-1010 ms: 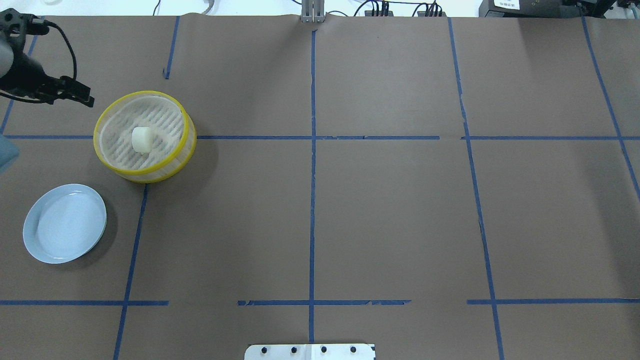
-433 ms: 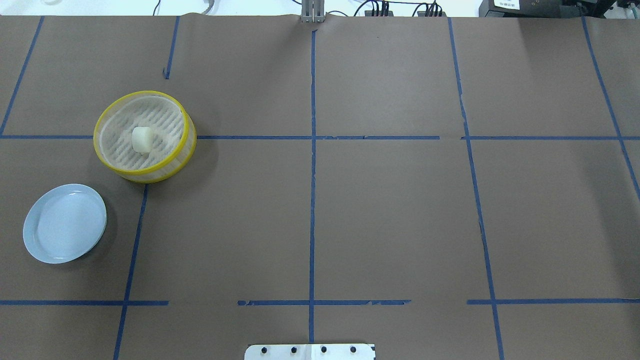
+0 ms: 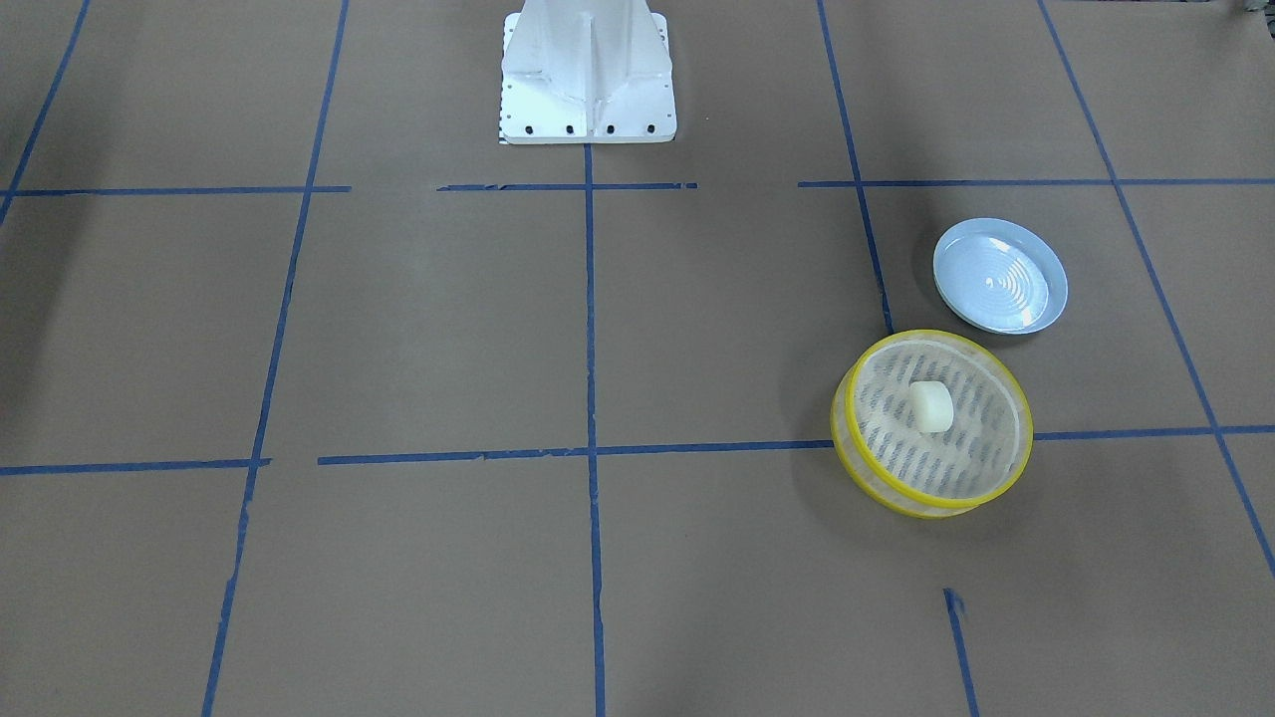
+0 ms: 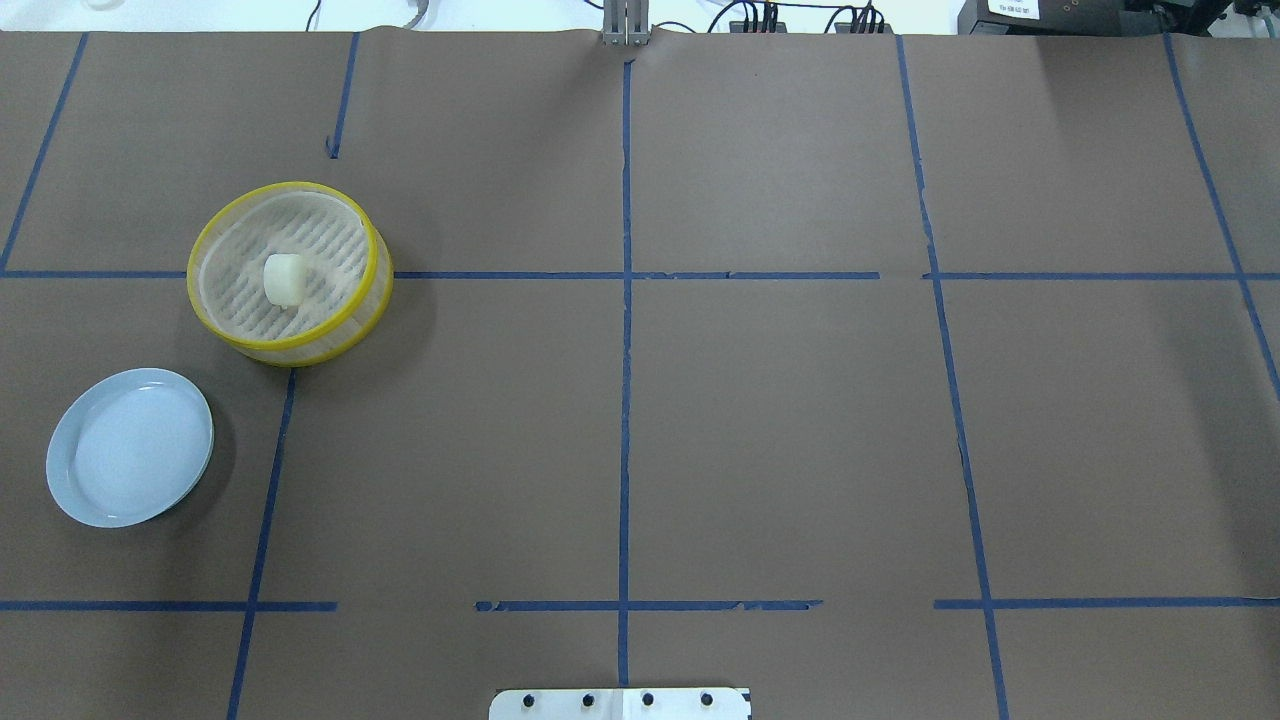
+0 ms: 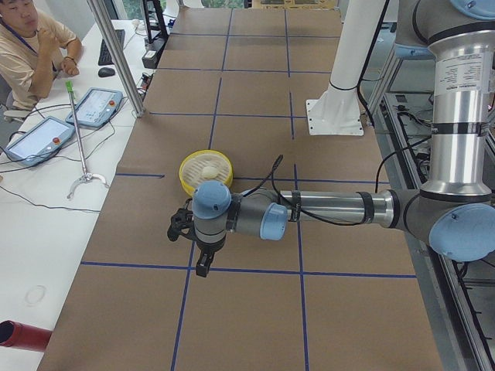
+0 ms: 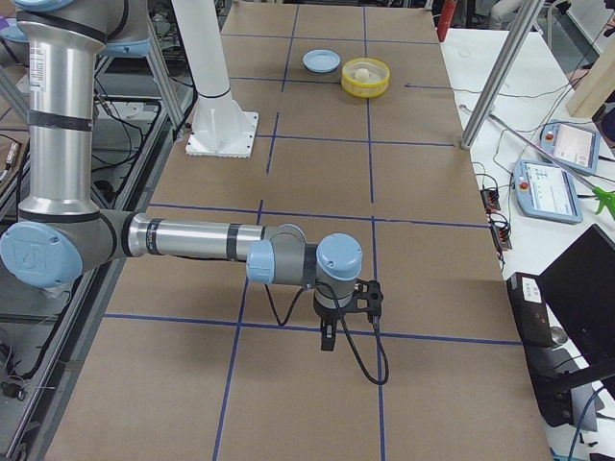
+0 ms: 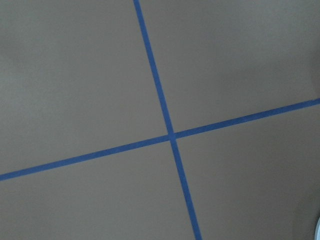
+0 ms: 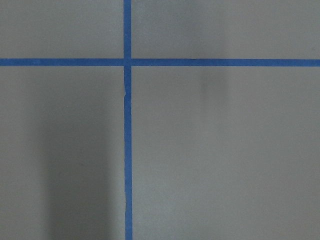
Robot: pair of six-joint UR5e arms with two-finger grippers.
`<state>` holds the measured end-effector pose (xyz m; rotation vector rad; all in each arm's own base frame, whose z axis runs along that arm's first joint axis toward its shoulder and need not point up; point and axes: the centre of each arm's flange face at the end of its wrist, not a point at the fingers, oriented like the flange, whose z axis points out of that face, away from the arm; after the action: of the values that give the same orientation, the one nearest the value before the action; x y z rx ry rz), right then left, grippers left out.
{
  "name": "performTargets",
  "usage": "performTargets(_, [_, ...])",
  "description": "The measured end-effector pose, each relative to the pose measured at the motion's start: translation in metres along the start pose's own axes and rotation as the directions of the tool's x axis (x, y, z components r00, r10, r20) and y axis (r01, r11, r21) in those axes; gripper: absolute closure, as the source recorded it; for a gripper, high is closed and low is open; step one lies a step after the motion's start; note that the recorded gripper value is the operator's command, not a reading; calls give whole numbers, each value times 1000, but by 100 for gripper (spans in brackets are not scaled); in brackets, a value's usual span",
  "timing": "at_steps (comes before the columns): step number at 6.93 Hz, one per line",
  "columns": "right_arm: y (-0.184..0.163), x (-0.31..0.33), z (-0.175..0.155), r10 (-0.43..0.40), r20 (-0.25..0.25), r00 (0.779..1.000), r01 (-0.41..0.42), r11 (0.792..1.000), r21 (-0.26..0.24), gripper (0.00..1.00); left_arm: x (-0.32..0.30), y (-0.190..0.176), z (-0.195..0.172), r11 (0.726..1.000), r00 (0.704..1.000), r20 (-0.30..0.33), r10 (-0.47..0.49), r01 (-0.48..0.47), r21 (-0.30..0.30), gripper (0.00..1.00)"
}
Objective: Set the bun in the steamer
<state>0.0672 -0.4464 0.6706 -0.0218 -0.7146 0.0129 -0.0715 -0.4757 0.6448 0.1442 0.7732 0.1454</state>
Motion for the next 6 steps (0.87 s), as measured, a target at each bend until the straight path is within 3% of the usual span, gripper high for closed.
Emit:
performTargets(1, [0, 0, 0, 0, 0, 1000, 0, 1000, 0, 0, -2, 3, 1, 997, 998, -26, -50, 48, -61, 0])
performTargets(3, [0, 0, 0, 0, 0, 1000, 0, 1000, 0, 0, -2, 5, 3, 983, 986, -60, -158, 151, -101, 0])
performTargets(4, [0, 0, 0, 0, 0, 1000, 0, 1000, 0, 0, -1, 5, 2, 977, 979, -61, -196, 190, -94, 0])
performTargets(6, [0, 0, 0, 0, 0, 1000, 0, 1000, 0, 0, -3, 6, 5, 984, 982, -65, -176, 172, -55, 0])
